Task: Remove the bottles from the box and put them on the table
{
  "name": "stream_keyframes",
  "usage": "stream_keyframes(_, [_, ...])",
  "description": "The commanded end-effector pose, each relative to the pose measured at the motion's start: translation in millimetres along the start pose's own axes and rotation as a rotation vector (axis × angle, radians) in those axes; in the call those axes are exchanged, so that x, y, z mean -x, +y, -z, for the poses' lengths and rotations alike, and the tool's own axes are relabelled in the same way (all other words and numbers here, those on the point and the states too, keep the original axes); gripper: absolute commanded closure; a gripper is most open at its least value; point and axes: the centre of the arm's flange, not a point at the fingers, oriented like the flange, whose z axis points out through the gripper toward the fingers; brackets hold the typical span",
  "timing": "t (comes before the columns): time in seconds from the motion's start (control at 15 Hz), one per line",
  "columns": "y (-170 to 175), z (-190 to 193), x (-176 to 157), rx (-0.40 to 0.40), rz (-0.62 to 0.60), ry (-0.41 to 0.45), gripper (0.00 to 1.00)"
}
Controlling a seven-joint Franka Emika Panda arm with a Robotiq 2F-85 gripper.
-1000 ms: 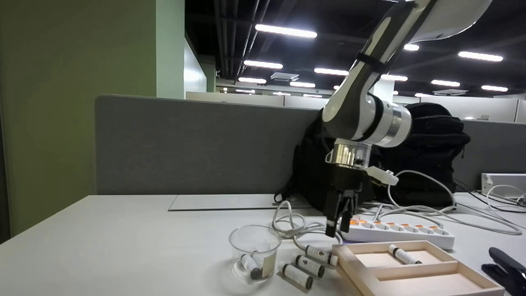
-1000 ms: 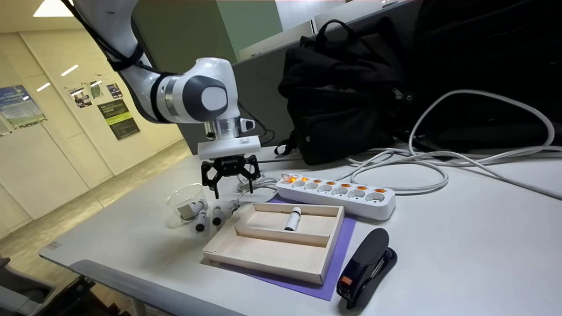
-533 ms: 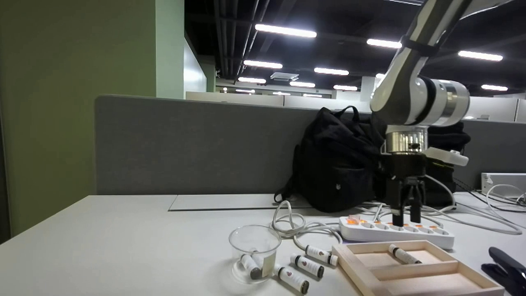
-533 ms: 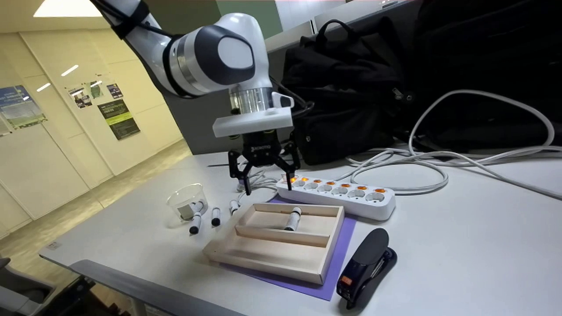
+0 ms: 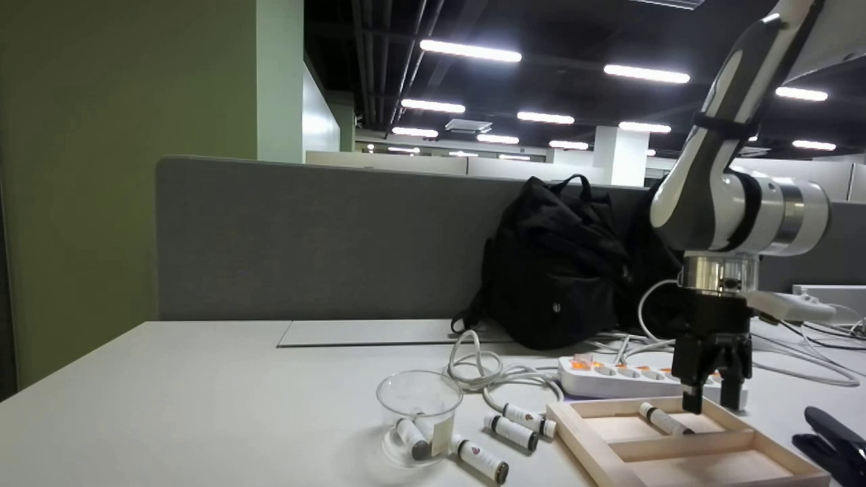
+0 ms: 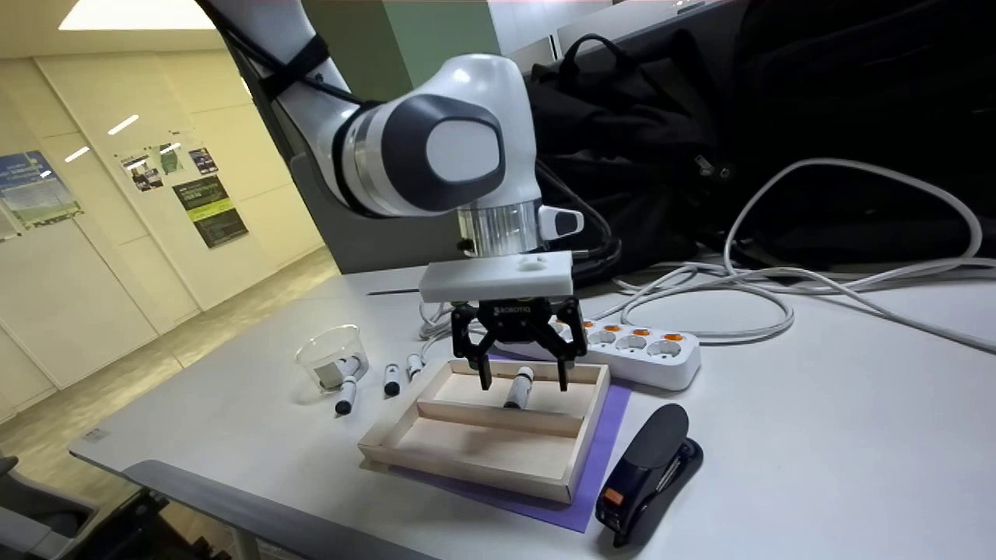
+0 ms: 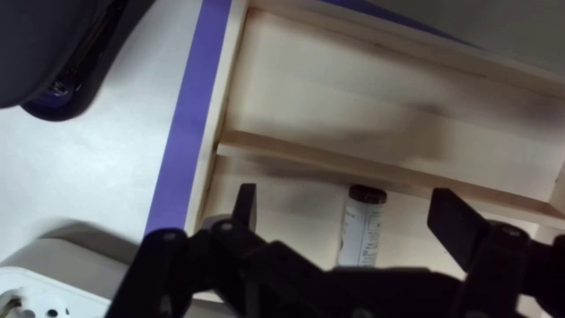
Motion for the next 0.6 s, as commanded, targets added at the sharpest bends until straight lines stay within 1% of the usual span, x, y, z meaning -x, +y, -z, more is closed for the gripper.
stream_keyframes(0.0, [-11.5,-19.1,-6.8,0.038,0.014,0.083,0.0])
stream_keyframes(0.13, [-19.6,-29.3,-14.5,0.054,0.036,0.108,0.0])
stream_keyframes(0.2, [-23.7,-35.2,-16.9,0.055,0.047,0.116,0.25])
stream_keyframes(0.27, [-27.2,-40.4,-18.4,0.055,0.058,0.12,0.25])
stream_keyframes(0.47, [-34.1,-47.1,-20.5,0.062,0.08,0.123,0.49])
stream_keyframes(0.53, [-34.1,-45.5,-21.4,0.068,0.084,0.128,0.55])
